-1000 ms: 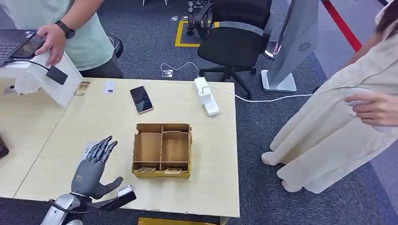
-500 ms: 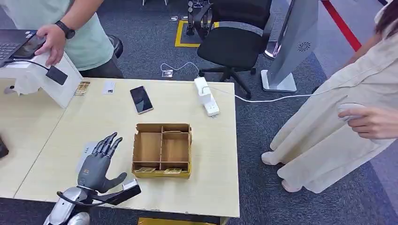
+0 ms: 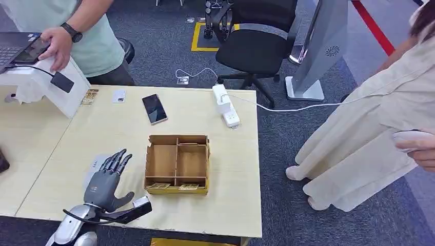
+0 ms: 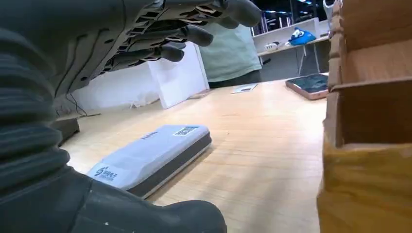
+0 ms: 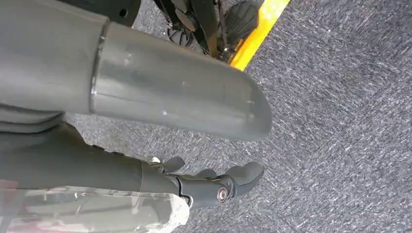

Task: Pass the card to the sensor for recognition and then transmit it.

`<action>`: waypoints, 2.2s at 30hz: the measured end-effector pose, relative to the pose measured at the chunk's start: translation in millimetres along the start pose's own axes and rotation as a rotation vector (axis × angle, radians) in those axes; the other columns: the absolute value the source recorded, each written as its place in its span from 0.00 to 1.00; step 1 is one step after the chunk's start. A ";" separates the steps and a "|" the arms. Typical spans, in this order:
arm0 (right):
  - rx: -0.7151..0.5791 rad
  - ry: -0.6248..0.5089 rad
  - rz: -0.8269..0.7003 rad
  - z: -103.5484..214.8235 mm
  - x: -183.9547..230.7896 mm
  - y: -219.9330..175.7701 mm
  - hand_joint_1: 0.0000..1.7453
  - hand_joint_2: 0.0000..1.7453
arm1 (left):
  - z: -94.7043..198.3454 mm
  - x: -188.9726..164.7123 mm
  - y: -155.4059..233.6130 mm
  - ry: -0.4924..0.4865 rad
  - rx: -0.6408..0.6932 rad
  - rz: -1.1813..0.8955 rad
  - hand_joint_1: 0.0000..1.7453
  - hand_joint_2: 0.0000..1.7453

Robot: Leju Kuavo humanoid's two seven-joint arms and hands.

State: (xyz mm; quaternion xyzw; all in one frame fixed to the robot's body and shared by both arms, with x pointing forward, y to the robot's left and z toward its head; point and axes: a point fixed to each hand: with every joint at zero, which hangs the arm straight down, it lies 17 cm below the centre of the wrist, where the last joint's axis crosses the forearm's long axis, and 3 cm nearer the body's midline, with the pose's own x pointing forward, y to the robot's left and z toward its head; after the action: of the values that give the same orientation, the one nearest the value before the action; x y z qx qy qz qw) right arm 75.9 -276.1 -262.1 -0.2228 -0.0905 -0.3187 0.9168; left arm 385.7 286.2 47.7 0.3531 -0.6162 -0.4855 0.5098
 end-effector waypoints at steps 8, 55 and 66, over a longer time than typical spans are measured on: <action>-0.005 -0.002 -0.003 -0.8 0.3 -2.0 0.00 0.00 | 18.5 -29.4 1.8 0.079 0.004 0.024 0.00 1.00; -0.053 -0.014 -0.009 -2.9 0.2 -13.5 0.00 0.00 | 48.7 -35.8 27.5 0.118 0.037 0.028 0.00 1.00; -0.059 -0.018 -0.004 -3.0 0.8 -14.7 0.00 0.00 | 48.5 -60.2 40.2 0.186 0.060 -0.010 0.00 1.00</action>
State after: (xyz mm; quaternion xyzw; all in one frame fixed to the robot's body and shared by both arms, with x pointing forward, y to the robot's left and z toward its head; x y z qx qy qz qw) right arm 67.4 -288.2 -259.3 -0.2523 -0.0897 -0.3210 0.9084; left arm 354.8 364.9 68.7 0.4150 -0.5787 -0.4345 0.5515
